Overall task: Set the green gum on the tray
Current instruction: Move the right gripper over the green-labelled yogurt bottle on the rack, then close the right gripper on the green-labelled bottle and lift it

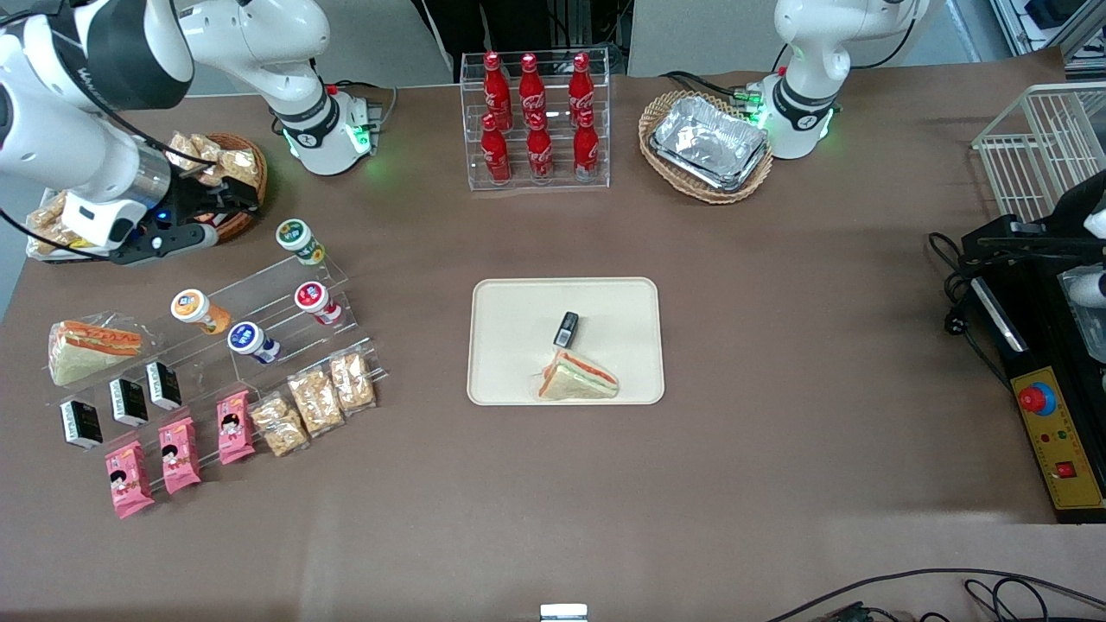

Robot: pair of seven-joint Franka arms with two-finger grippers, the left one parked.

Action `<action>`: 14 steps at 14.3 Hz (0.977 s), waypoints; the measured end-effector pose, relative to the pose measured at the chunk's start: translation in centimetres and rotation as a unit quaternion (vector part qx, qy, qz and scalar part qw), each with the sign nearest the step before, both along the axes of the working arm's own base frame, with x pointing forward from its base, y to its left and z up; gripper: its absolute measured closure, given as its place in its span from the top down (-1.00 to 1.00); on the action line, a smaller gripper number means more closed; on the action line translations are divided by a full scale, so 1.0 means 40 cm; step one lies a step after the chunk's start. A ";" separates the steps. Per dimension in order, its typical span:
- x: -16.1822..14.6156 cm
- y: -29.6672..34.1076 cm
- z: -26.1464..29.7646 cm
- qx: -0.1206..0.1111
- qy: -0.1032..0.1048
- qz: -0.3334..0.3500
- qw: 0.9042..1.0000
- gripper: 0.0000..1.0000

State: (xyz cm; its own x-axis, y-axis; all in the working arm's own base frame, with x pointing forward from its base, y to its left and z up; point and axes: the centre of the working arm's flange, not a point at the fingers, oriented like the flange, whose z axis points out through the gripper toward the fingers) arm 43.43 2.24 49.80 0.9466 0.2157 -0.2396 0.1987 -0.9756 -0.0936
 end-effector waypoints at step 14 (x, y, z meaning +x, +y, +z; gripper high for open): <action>-0.101 0.064 -0.260 0.008 -0.007 -0.016 1.000 1.00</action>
